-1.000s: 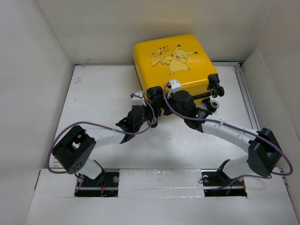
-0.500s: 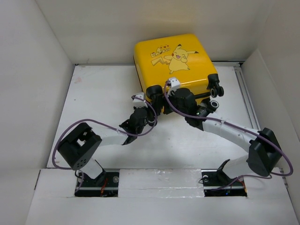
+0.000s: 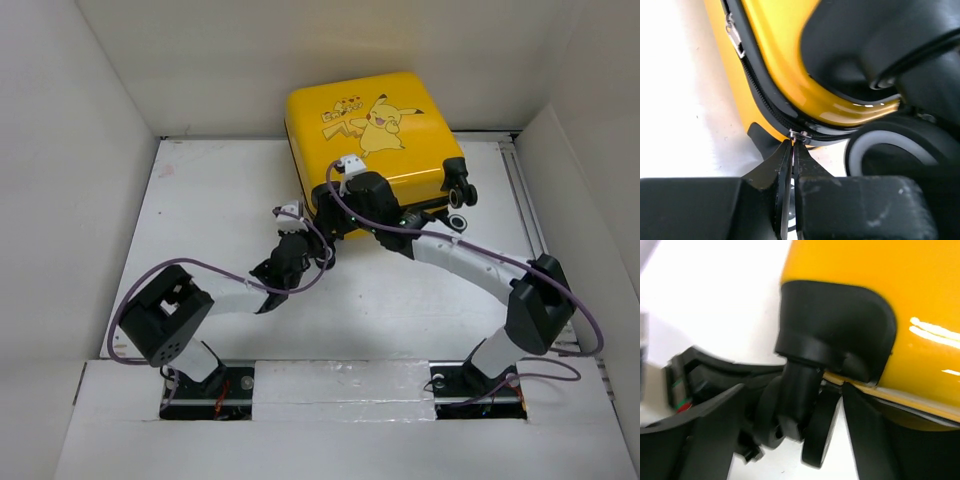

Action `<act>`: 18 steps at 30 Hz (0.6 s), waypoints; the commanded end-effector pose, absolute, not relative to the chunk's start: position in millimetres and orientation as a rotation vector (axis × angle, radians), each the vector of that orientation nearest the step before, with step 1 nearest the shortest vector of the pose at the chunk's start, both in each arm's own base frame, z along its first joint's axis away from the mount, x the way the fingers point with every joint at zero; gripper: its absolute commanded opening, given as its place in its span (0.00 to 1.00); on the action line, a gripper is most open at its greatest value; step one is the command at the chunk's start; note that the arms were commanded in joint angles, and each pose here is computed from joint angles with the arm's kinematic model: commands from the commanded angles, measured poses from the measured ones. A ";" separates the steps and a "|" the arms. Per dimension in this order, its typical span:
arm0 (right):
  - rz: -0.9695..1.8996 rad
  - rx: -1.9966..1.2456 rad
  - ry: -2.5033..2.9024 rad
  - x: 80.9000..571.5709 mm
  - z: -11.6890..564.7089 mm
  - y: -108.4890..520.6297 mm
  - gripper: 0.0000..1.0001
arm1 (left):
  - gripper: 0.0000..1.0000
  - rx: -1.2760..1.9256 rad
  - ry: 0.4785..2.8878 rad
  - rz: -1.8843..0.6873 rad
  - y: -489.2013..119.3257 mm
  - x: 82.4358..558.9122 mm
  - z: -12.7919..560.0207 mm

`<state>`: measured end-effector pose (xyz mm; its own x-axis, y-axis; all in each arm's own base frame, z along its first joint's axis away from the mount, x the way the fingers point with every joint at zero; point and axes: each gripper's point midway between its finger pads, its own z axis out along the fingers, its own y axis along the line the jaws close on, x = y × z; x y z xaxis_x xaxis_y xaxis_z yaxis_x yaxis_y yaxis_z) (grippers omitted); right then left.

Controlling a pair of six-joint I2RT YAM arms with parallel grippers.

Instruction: Pack the luggage

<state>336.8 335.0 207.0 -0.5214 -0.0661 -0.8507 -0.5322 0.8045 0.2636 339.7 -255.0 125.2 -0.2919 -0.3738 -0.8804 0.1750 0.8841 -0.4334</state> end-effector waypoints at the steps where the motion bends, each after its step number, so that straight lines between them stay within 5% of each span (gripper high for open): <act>1: 0.485 -0.383 2.056 352.8 207.0 326.7 0.76 | 0.00 -0.177 1.709 -0.518 -244.2 342.6 148.9; 6: 0.395 -0.424 2.105 350.0 184.9 314.2 0.65 | 0.00 -0.178 1.713 -0.489 -238.6 345.0 146.6; 8: 0.439 -0.467 2.132 344.8 178.0 315.4 0.44 | 0.00 -0.185 1.711 -0.482 -236.4 344.9 148.3; 9: 0.443 -0.473 2.133 347.7 177.8 312.2 0.18 | 0.00 -0.173 1.720 -0.468 -235.5 344.4 145.7; 11: 0.445 -0.468 2.139 345.7 176.6 305.7 0.01 | 0.00 -0.179 1.725 -0.431 -229.4 344.5 144.4; 18: 0.484 -0.476 2.097 331.4 190.8 288.1 0.00 | 0.00 -0.213 1.760 -0.297 -192.8 344.1 132.7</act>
<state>340.3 323.2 208.8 -0.4842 -0.0595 -0.8730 -0.5149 0.8260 0.2293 335.0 -245.2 131.6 -0.2816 -0.3254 -0.9027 0.1822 0.9055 -0.3833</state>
